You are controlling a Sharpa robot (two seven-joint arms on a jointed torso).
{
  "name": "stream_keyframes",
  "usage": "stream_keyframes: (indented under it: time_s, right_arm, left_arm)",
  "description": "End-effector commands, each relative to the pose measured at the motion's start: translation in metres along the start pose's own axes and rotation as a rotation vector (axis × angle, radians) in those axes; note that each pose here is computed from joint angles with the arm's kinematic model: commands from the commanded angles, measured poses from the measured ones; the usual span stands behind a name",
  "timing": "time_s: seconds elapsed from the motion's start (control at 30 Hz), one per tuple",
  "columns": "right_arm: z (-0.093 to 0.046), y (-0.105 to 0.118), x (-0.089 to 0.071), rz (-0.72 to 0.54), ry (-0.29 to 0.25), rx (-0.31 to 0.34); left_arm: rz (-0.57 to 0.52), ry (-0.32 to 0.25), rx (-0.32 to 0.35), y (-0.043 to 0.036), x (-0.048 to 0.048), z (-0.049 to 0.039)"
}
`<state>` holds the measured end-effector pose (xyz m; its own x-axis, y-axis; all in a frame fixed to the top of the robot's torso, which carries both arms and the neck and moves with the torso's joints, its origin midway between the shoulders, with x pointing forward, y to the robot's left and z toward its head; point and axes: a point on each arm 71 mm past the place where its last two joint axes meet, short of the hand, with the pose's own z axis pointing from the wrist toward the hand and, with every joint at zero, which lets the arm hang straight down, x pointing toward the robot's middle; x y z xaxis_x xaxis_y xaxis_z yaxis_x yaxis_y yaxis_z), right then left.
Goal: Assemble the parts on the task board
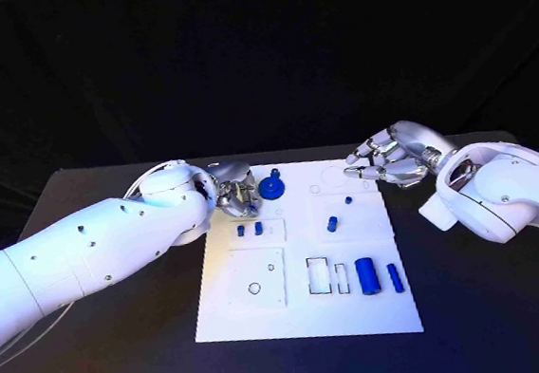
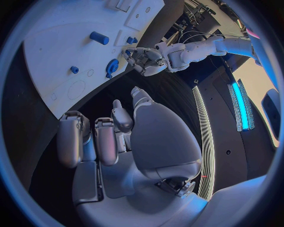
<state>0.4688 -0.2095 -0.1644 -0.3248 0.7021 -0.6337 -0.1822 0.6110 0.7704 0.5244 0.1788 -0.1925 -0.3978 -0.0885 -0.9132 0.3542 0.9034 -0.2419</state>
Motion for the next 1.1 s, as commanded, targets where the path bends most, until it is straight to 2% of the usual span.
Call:
stream_keyframes:
  time_s: [0.03,0.83,1.1]
  right_arm:
    - [-0.0002,0.0009,0.0007,-0.002,0.004,-0.01]
    - [0.0,0.0006,0.0003,-0.002,0.001,-0.01]
    - [0.0,0.0001,-0.0002,-0.002,0.0,-0.008]
  left_arm:
    - [-0.003,0.031,0.0,-0.0014,0.0035,0.0005]
    - [-0.01,0.019,-0.008,-0.0003,0.0027,0.0004]
    - [-0.009,0.023,-0.02,0.0024,0.0027,-0.0003]
